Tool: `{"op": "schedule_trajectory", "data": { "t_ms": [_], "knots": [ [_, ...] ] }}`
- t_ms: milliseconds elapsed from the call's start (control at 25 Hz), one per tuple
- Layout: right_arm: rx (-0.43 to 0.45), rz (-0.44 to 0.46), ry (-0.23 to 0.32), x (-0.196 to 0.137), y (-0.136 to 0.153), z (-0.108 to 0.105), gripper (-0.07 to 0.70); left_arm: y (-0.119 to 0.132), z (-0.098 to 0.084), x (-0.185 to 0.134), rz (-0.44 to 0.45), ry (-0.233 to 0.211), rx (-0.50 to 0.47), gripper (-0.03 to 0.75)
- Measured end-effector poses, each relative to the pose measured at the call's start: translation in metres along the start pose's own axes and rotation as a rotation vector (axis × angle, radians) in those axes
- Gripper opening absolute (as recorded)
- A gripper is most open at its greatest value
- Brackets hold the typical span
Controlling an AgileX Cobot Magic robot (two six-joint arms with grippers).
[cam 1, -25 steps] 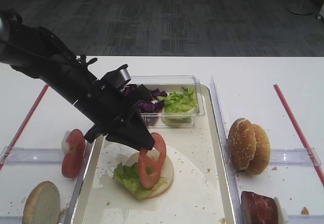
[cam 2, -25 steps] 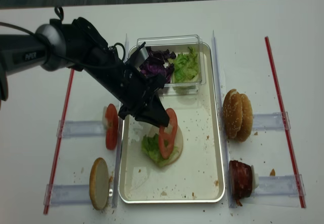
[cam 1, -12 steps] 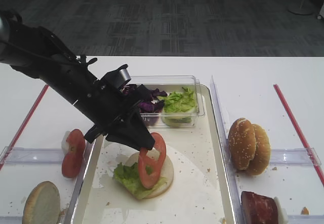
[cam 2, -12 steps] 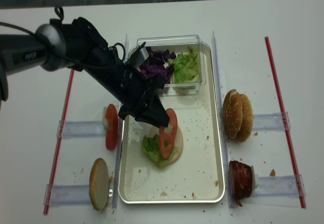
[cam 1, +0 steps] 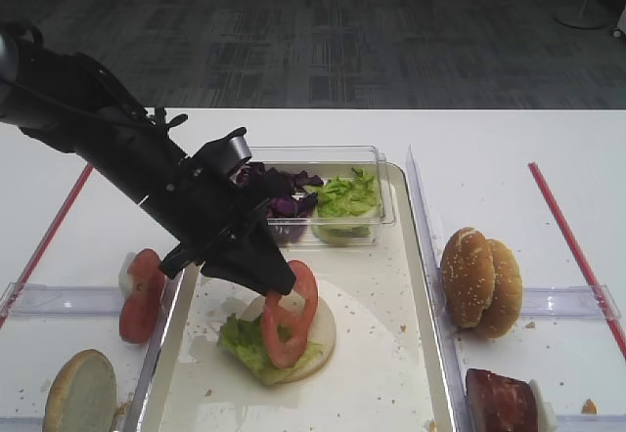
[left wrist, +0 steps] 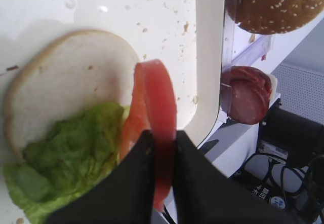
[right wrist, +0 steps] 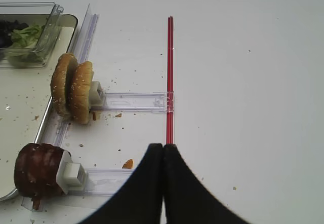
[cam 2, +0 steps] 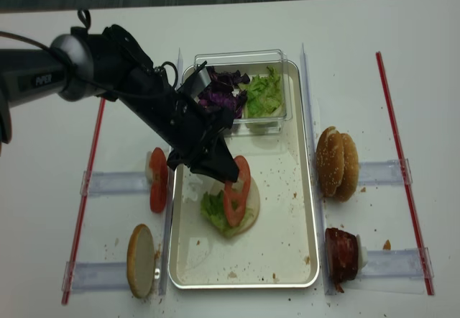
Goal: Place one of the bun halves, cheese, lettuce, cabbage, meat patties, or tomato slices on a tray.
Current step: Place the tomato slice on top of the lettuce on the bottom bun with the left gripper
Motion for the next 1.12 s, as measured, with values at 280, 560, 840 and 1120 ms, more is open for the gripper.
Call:
{"op": "schedule_trajectory", "data": {
  "t_ms": [280,560,840,1120],
  "knots": [
    [0.000,0.000,0.000,0.000,0.000,0.000,0.036,0.012,0.014,-0.006,0.041,-0.050,0.001,0.052],
    [0.000,0.000,0.000,0.000,0.000,0.000,0.036,0.016,0.016,-0.004,0.043,-0.057,-0.013,0.052],
    [0.000,0.000,0.000,0.000,0.000,0.000,0.036,0.016,0.016,-0.004,0.043,-0.049,-0.014,0.052],
    [0.000,0.000,0.000,0.000,0.000,0.000,0.036,0.017,0.017,-0.003,0.038,-0.049,-0.012,0.052]
  ]
}}
Point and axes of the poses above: a point on each arm's last joint axis where the gripper is mounted, y pointing out along that axis toward the gripper, z along the wrist's bending axis when the last joint is at zero, x = y × z, the point moved 10 cm from there along y, pointing out along that axis toward the gripper, and after that the axes turned 2 degrees about -y, right-handed, at the moved point
